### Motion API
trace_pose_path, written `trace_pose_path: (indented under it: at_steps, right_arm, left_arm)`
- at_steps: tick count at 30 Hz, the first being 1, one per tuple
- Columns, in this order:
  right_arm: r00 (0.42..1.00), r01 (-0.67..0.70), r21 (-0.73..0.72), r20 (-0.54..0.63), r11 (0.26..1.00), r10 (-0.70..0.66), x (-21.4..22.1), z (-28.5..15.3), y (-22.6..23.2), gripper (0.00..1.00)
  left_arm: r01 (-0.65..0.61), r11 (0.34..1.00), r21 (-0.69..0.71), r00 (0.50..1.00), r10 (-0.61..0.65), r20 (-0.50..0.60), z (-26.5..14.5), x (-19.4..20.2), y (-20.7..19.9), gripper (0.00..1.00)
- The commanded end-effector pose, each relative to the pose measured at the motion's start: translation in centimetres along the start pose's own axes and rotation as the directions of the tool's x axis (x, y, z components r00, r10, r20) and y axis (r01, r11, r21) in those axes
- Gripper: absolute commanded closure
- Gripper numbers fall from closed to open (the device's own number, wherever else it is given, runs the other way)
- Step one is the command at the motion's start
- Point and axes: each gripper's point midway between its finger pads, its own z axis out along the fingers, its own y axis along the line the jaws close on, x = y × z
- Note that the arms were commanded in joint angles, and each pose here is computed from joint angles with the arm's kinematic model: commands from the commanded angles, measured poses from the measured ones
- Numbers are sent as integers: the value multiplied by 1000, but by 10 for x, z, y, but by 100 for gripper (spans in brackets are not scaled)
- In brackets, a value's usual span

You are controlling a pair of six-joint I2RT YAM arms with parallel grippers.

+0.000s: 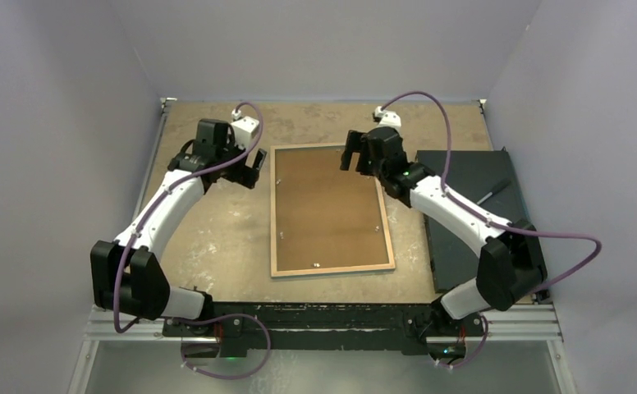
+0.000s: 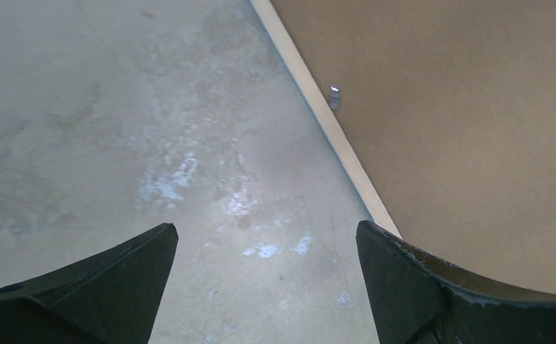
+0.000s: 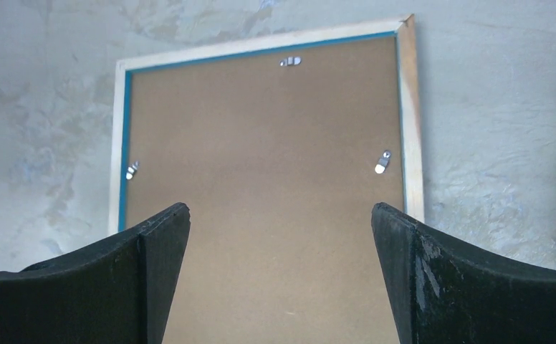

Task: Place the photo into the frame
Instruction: Turn over the photo frame item on the photo frame, then install the photo frame at the center of the board.

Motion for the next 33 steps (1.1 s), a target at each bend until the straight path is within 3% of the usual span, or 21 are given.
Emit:
trace_pose_path:
  at_steps: [1,6,17,25,33]
  right_arm:
    - [993,-114,-38,16,993,114,-20,-2,-18,1]
    - [987,-159,18,-20,987,159,-4,3,-46,1]
    - [973,-206,38,-96,978,209,27,-5,-59,1]
    - [969,-194,115,-130,974,208,35,-10,-74,1]
    - [928,-327,166,-129,930,350,53,-19,-125,1]
  left_arm:
    - [20,978,-210,999,-10,46,-25,-35,39,5]
    - [-3,954,-301,1000,4,2,-31,-30,56,0]
    - [2,993,-115,998,-9,-56,-24,-2,27,0]
    - [24,997,-72,992,-33,-120,-13,21,22,0]
    - [-5,1000,-4,981,4,-194,3,53,13,3]
